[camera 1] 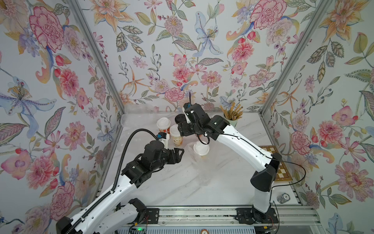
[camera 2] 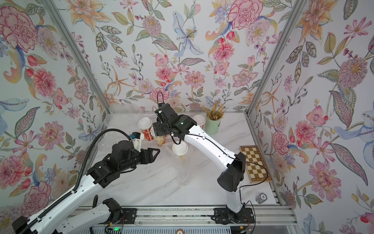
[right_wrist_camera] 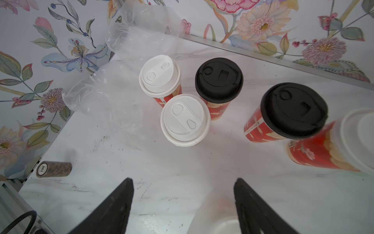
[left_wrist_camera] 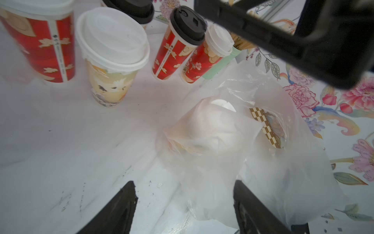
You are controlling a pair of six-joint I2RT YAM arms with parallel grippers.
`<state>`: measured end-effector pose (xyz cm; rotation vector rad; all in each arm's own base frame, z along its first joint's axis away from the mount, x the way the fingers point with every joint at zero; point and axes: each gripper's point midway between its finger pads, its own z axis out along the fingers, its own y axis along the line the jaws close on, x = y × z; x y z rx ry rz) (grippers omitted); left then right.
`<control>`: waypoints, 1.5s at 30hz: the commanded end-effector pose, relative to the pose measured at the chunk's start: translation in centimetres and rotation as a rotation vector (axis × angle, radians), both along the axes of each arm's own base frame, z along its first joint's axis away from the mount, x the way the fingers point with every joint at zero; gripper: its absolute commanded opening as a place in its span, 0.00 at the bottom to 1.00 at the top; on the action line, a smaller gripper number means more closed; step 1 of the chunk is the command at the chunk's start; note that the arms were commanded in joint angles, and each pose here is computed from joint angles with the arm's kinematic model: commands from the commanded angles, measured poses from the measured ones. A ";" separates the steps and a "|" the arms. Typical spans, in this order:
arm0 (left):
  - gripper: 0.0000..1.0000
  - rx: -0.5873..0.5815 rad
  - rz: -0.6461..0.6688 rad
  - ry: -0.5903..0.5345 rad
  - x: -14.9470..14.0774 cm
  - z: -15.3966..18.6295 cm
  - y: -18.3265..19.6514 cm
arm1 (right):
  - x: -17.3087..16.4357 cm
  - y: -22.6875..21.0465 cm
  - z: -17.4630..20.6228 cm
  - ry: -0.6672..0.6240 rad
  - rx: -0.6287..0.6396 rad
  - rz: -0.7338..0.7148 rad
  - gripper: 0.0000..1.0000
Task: Pack milk tea into plastic carrier bags
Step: Pick up the milk tea cup at the center of the board.
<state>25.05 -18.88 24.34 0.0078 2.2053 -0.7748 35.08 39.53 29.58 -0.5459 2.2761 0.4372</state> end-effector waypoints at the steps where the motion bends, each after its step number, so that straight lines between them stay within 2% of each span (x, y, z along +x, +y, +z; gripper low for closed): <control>1: 0.79 0.063 0.131 0.001 0.5 -0.3 3.7 | 0.6 1.6 0.0 -0.024 -0.009 0.066 0.80; 6: 0.81 0.078 0.230 0.026 1.2 -1.4 6.9 | 2.4 3.3 -2.0 -0.016 -0.028 0.083 0.81; 12: 0.82 0.064 0.263 0.023 2.1 -1.8 8.7 | 4.3 4.4 -4.3 -0.009 -0.046 0.078 0.83; 23: 0.82 0.059 0.248 0.024 2.6 -2.1 8.9 | 7.2 4.7 -7.1 -0.007 -0.076 0.041 0.85; 45: 0.83 0.027 0.240 0.034 2.7 -2.9 8.6 | 7.3 5.2 -11.4 0.047 -0.130 0.068 0.82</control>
